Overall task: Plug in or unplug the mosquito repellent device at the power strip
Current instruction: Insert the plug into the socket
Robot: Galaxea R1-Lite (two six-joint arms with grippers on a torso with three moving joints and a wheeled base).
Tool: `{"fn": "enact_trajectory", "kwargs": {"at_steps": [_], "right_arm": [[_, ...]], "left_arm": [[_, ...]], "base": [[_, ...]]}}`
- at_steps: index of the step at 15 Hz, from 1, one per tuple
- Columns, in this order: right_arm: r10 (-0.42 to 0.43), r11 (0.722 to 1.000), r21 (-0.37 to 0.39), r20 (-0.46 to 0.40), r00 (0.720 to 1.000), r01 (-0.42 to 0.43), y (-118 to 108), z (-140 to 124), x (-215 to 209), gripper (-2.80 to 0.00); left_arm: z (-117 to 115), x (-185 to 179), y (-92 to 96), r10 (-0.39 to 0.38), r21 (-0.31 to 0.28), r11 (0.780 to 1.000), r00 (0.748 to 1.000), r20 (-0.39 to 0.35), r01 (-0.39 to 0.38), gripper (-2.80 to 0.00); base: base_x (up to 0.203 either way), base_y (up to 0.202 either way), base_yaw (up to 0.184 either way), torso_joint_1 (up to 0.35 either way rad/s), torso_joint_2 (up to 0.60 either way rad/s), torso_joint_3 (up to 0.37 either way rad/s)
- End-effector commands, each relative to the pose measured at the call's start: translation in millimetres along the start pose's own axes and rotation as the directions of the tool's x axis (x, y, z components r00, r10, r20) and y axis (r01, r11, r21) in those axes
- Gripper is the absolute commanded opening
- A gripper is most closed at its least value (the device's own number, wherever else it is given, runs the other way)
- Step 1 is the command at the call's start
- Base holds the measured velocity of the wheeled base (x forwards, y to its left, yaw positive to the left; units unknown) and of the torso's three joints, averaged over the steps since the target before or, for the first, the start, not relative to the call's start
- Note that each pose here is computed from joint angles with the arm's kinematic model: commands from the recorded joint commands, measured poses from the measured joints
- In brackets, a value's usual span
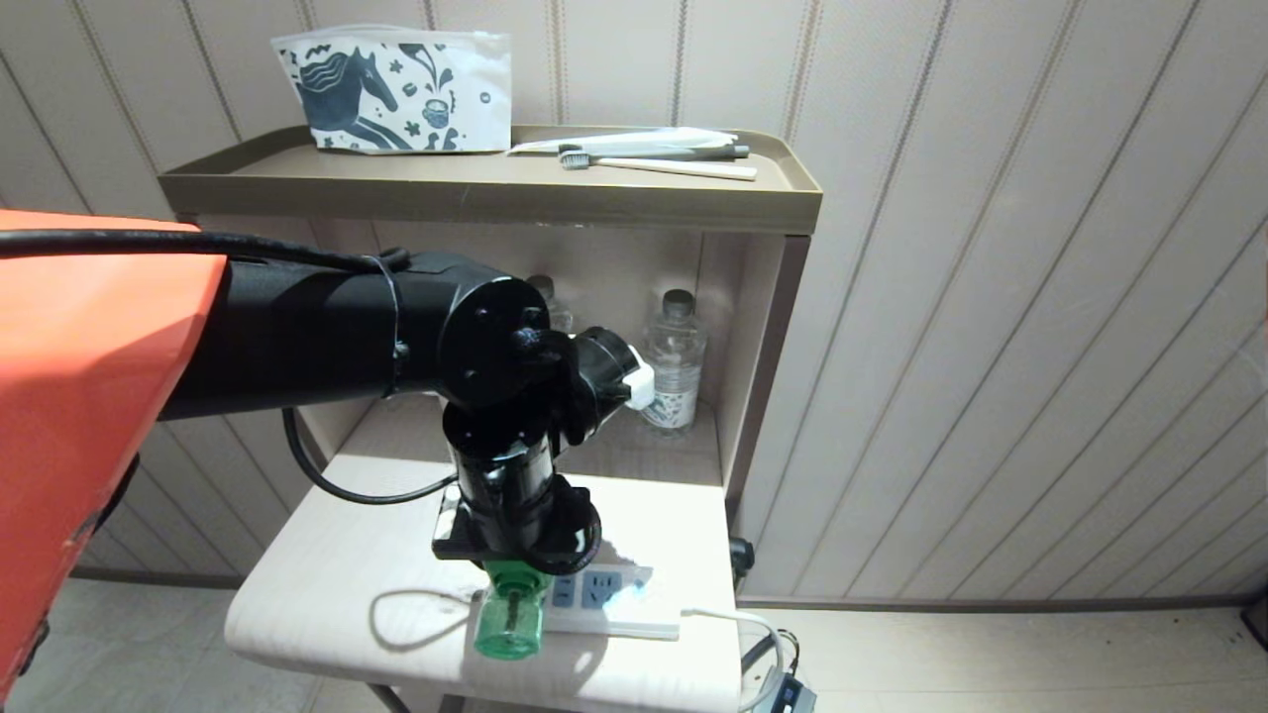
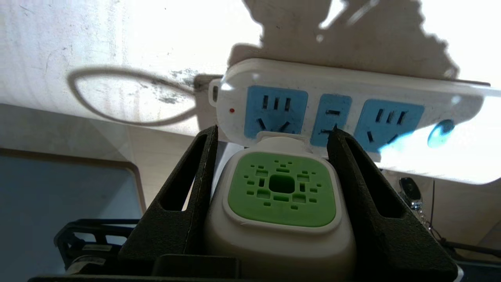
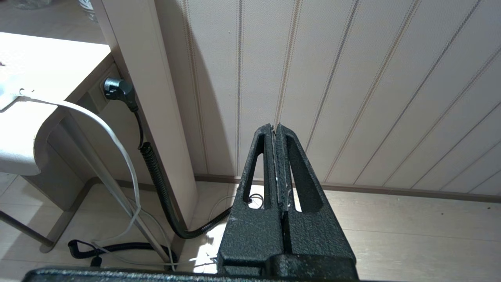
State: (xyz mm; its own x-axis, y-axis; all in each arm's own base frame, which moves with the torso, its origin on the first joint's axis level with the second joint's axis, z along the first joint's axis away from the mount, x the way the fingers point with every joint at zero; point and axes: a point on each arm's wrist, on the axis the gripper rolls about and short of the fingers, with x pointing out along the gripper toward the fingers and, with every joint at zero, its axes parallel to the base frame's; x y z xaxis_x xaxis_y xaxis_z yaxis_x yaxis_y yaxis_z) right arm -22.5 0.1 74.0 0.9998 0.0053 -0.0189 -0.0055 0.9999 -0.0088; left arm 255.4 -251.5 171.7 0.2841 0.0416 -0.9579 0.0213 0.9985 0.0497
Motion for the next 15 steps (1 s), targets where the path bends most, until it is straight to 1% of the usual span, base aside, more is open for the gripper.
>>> {"fn": "enact_trajectory", "kwargs": {"at_steps": [1, 5, 8, 10, 12, 15], "right_arm": [[0.0, 1.0, 0.0, 0.001, 1.0, 0.0, 0.0, 0.1, 0.0, -2.8], [0.0, 1.0, 0.0, 0.002, 1.0, 0.0, 0.0, 0.1, 0.0, -2.8], [0.001, 1.0, 0.0, 0.001, 1.0, -0.001, 0.0, 0.0, 0.0, -2.8], [0.001, 1.0, 0.0, 0.001, 1.0, -0.001, 0.0, 0.0, 0.0, -2.8], [0.001, 1.0, 0.0, 0.001, 1.0, -0.001, 0.0, 0.0, 0.0, -2.8], [0.0, 1.0, 0.0, 0.001, 1.0, 0.0, 0.0, 0.1, 0.0, -2.8]], "left_arm": [[2.0, -0.4, 0.9, 0.003, -0.007, 1.0, 1.0, 0.002, -0.002, -2.8], [5.7, -4.1, -0.4, -0.01, -0.005, 1.0, 1.0, 0.021, 0.01, -2.8], [7.9, -0.2, -1.1, -0.002, -0.007, 1.0, 1.0, 0.018, 0.002, -2.8], [8.3, -0.9, 0.4, 0.003, -0.009, 1.0, 1.0, 0.019, -0.002, -2.8], [11.4, -0.5, 6.3, 0.014, -0.023, 1.0, 1.0, 0.016, -0.014, -2.8], [11.8, 2.5, 6.4, 0.02, -0.025, 0.999, 1.0, 0.011, -0.02, -2.8]], "base": [[0.0, 0.0, 0.0, 0.0, 0.0, 0.0], [0.0, 0.0, 0.0, 0.0, 0.0, 0.0], [0.0, 0.0, 0.0, 0.0, 0.0, 0.0], [0.0, 0.0, 0.0, 0.0, 0.0, 0.0], [0.0, 0.0, 0.0, 0.0, 0.0, 0.0], [0.0, 0.0, 0.0, 0.0, 0.0, 0.0]]}}
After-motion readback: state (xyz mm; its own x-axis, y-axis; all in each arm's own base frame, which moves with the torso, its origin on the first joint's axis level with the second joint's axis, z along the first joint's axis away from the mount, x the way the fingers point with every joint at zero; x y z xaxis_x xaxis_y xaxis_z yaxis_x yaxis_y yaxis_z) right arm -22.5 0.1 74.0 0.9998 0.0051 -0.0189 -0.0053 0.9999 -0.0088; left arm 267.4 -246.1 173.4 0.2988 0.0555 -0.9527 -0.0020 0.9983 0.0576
